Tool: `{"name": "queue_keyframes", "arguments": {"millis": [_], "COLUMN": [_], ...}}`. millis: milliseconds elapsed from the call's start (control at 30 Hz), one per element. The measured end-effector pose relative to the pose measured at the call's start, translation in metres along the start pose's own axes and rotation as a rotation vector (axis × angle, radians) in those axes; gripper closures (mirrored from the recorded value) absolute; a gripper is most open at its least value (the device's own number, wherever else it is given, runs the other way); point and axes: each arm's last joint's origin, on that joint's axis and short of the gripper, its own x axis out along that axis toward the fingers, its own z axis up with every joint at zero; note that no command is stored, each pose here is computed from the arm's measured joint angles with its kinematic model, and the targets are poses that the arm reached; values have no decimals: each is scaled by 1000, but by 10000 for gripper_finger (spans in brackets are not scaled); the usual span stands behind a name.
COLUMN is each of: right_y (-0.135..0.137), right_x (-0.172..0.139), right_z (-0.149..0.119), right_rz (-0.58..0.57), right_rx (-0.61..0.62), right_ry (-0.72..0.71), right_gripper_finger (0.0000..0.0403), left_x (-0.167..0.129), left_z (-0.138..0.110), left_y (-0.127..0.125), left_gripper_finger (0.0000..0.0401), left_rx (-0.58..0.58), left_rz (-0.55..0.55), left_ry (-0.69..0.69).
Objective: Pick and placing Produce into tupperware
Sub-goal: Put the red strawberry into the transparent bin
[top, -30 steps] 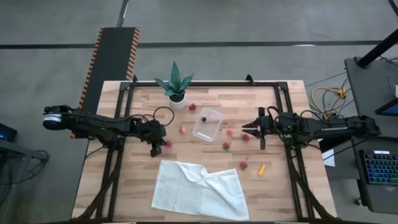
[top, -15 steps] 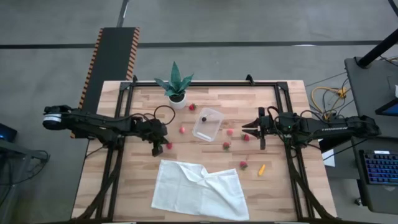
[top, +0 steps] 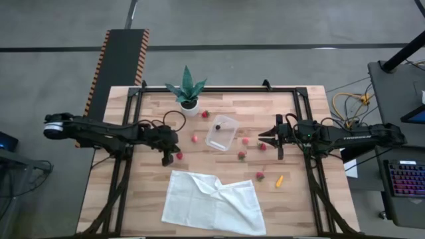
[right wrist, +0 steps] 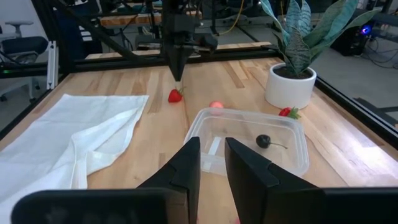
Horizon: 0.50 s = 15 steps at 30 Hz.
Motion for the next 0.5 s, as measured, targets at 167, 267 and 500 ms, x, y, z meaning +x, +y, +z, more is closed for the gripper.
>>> {"name": "queue_keyframes", "arguments": {"millis": [167, 267, 500], "right_y": [0, 0, 0], "right_x": [0, 0, 0], "right_z": [0, 0, 0], "right_rz": [1, 1, 1], "right_rx": [0, 0, 0], "right_ry": [0, 0, 0], "right_gripper_finger": [328, 325, 330], "left_x": [-2, -1, -1], "left_z": [-4, -7, -5], "left_y": [2, 3, 8], "left_gripper_finger": [401, 401, 399], "left_rx": [6, -18, -128], "left_rz": [29, 31, 37], "left_ry": [12, 27, 12]}}
